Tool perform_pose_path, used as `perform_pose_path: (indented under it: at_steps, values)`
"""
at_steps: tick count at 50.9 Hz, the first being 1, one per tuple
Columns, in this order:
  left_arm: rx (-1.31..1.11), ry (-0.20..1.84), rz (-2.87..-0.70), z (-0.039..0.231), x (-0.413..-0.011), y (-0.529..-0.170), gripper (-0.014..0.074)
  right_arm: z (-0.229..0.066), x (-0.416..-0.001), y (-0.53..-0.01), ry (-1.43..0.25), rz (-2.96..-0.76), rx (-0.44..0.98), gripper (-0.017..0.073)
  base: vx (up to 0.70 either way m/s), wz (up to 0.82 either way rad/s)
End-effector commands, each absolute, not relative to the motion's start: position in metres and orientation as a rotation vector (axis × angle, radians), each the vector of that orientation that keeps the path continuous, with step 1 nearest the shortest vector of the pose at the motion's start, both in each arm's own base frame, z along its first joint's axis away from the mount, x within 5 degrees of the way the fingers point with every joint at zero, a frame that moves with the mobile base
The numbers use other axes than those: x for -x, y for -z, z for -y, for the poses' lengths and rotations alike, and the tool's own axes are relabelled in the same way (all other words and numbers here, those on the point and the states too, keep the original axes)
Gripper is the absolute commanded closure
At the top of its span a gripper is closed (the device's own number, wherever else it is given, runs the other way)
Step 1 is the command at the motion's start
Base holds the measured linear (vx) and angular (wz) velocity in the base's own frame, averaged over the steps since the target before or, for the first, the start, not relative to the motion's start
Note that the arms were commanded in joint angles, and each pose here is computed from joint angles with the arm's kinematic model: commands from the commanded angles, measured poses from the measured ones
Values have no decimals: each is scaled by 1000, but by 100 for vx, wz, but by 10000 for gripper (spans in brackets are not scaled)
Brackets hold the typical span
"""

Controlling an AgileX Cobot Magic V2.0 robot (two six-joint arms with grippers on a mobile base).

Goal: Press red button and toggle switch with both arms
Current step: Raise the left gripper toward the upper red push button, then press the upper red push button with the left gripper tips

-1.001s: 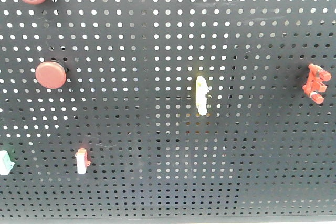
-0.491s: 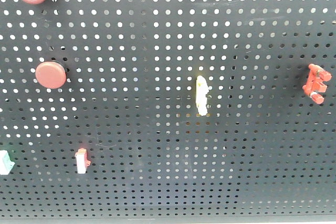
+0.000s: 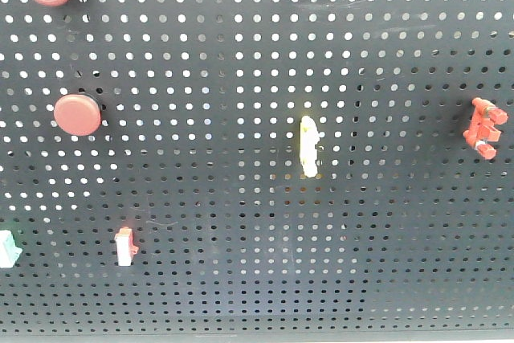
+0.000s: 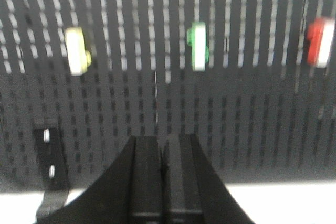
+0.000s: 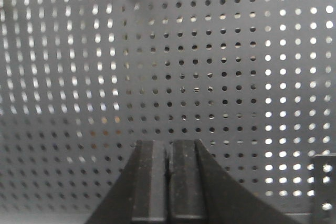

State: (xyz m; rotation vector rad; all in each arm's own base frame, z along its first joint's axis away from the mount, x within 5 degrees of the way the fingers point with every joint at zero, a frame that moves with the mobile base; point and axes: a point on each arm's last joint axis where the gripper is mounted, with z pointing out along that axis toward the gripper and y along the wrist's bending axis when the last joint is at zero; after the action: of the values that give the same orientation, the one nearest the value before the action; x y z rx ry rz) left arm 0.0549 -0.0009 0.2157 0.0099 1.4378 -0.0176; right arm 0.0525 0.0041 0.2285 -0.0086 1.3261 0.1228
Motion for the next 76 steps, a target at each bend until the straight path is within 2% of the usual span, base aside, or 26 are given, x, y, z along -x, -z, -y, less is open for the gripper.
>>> perform_pose_path:
  at_steps: [1, 16, 20, 26, 38, 51, 64, 76]
  values:
    - [13, 42, -1202, 0, -42, -263, 592, -3, -38, -272, -117, -1133, 14, 559, 0, 0]
    - [8, 46, -1068, 0, -19, -366, 592, -4, -42, -354, -78, -1160, 42, 559, 0, 0]
    - [7, 46, -1054, 0, -23, -397, 592, -4, -52, -378, -77, -1159, 43, 559, 0, 0]
    - [7, 46, -1067, 1, -38, -424, 592, -6, -70, -404, -76, -1175, 44, 559, 0, 0]
    - [8, 45, -1204, 2, -84, -425, 592, -9, -111, -407, -77, -1263, 47, 559, 0, 0]
    - [18, 60, -1223, 2, -111, -424, 592, -10, -123, -403, -82, -1293, 44, 559, 0, 0]
    - [-20, 163, -1160, 14, -126, -454, 592, -10, -123, -404, -83, -1284, 44, 559, 0, 0]
    - [-149, 222, -1115, 38, -147, -489, 592, -10, -123, -404, -83, -1284, 44, 559, 0, 0]
